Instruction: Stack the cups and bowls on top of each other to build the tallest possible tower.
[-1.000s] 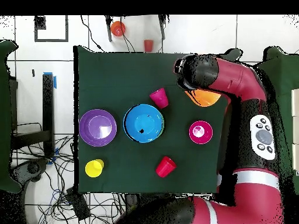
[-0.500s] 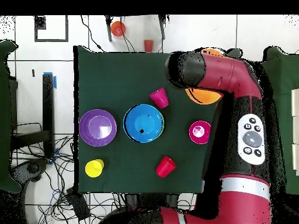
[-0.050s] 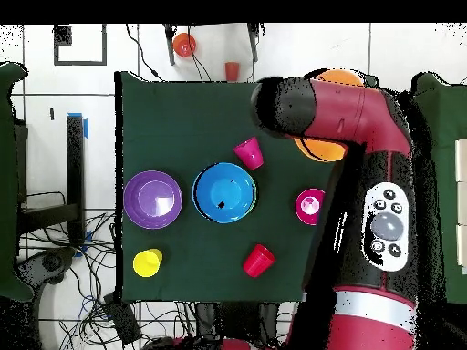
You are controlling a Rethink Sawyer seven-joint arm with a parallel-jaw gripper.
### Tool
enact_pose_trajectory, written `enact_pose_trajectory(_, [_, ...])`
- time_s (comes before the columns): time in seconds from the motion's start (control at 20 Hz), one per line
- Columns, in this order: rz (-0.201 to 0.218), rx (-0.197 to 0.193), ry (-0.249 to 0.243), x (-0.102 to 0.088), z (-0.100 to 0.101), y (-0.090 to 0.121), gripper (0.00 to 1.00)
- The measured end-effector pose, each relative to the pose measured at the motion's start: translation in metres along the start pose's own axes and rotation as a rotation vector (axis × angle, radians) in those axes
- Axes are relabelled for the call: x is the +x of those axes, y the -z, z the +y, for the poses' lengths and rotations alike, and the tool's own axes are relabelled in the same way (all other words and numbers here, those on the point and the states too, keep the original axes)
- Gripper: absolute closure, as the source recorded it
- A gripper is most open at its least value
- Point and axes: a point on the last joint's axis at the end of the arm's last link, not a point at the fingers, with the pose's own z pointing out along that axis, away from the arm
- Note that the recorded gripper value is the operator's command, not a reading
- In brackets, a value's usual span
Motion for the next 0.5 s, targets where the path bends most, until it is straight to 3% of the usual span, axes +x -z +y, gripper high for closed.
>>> enact_pose_trajectory(0.5, [-0.018,0.077,0.021,0.002,-0.008,0.014,1.00])
